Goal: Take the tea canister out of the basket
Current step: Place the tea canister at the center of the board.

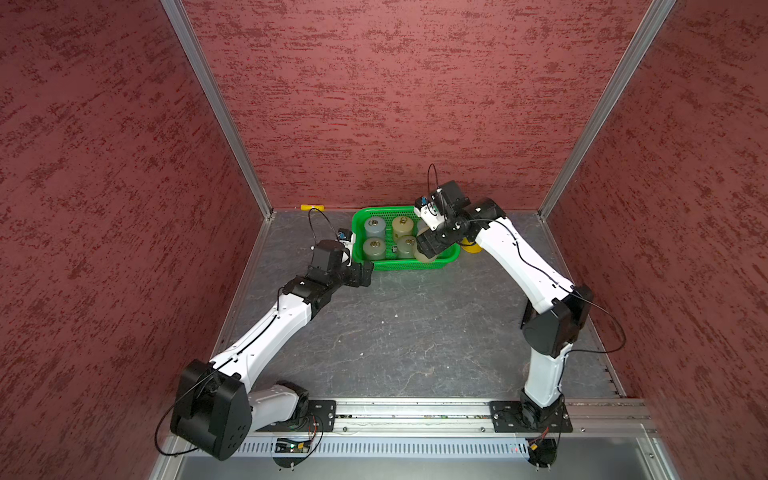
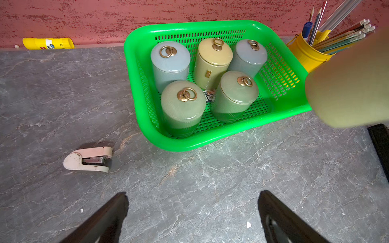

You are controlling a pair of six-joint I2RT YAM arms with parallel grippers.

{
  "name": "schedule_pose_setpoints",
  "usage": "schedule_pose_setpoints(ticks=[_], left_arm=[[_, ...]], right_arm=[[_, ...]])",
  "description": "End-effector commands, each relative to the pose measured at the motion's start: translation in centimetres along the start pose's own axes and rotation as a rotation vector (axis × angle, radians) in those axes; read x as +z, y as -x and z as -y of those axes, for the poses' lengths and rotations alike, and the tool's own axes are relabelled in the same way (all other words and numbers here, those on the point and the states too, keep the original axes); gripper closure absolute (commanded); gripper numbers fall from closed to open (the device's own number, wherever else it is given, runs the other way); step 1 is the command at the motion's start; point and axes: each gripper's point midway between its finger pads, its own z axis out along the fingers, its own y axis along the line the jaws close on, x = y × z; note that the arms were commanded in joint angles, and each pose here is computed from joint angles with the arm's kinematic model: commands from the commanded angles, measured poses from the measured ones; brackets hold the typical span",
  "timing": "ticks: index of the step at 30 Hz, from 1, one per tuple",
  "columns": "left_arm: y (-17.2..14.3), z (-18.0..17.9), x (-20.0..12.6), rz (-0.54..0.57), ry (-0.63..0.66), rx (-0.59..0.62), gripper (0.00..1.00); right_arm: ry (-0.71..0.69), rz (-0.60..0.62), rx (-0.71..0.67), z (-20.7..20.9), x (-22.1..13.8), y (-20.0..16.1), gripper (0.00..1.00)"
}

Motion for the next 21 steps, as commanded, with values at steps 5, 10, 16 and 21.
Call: schedule_pose_setpoints(ticks=[5,10,16,21], left_arm=[[2.0,-4.8,-1.7,0.046,0.112,-0.246,0.00],[2.1,-7.0,-3.0,0.038,0.169,-0.259,0.00],[1.7,-9.7,-4.4,0.031,0.237,-0.301,0.00],[1.6,-10.6,-5.3,0.043,0.255,-0.318,0.00]], right_arm=[[0.120,0.169,-0.081,-6.3,-1.2,2.7,1.00],[0.184,0.143,-0.099,-10.2,1.4,2.5,1.00],[0.199,0.121,-0.087,-13.5,5.3,2.6,1.00],[0.165,0.078,-0.070,-14.6,8.4,2.6,1.00]])
